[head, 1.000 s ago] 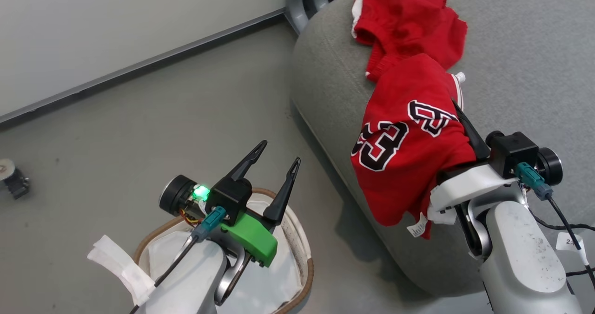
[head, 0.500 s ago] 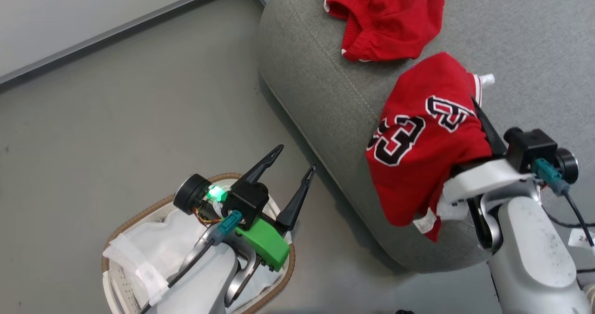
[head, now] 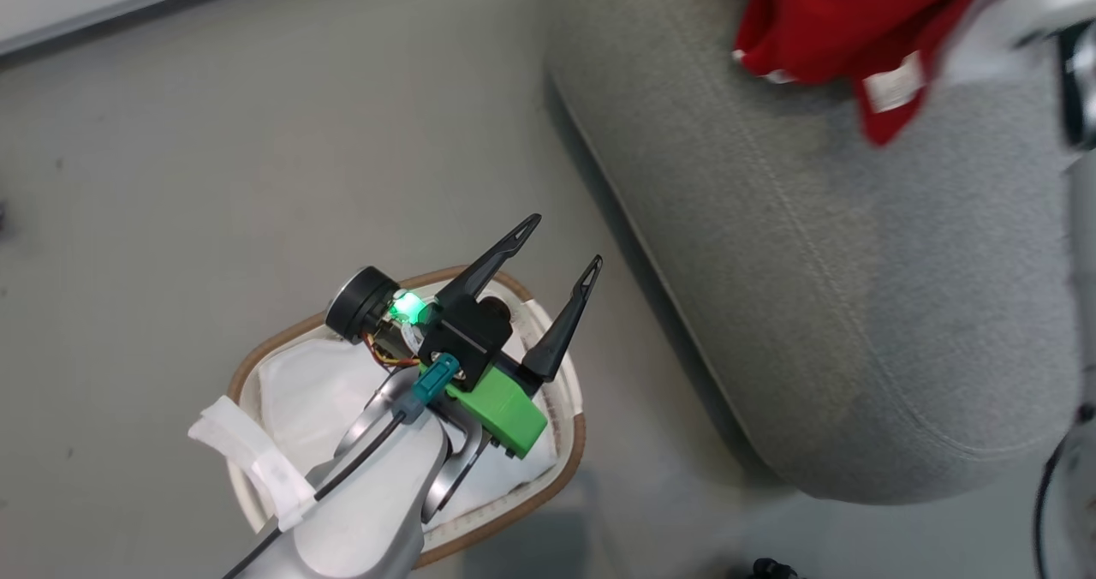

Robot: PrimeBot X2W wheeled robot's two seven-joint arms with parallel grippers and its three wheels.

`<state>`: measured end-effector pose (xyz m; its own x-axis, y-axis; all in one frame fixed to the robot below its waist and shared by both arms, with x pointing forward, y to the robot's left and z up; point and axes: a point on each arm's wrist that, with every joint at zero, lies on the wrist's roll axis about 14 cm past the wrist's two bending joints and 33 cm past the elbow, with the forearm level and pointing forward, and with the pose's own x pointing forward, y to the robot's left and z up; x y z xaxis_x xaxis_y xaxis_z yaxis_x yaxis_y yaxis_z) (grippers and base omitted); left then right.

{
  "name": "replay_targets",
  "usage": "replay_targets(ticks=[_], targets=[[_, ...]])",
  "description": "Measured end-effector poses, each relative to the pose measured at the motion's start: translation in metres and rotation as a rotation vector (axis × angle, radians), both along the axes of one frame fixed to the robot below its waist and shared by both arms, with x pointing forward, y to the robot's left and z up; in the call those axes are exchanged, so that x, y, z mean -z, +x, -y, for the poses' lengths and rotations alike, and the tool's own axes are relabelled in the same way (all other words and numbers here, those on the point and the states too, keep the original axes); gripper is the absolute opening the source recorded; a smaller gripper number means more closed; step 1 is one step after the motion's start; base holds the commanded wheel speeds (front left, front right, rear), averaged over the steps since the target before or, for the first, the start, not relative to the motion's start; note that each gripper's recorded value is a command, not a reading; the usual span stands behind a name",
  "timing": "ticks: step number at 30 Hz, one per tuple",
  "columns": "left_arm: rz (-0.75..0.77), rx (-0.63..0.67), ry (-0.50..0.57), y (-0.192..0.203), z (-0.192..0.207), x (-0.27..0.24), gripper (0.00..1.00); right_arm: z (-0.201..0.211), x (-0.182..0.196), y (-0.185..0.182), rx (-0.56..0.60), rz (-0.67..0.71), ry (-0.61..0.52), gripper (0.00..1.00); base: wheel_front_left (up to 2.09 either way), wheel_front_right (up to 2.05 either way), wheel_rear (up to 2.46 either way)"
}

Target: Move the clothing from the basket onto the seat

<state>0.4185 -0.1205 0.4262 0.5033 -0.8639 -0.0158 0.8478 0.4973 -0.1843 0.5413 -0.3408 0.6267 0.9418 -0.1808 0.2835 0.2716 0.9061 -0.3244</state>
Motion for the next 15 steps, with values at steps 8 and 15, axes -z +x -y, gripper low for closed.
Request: replay_targets(ticks=[8,15], targets=[[-0.014,-0.103,0.025,0.018,-0.035,0.012,1.00,0.042,0.022,0.042,0.077,-0.133,-0.089,0.00,0.00,0.00,0.00],[-0.054,-0.190,0.053,0.029,-0.064,0.032,1.00,0.035,0.125,0.053,0.064,-0.341,-0.015,0.00,0.00,0.00,0.00]])
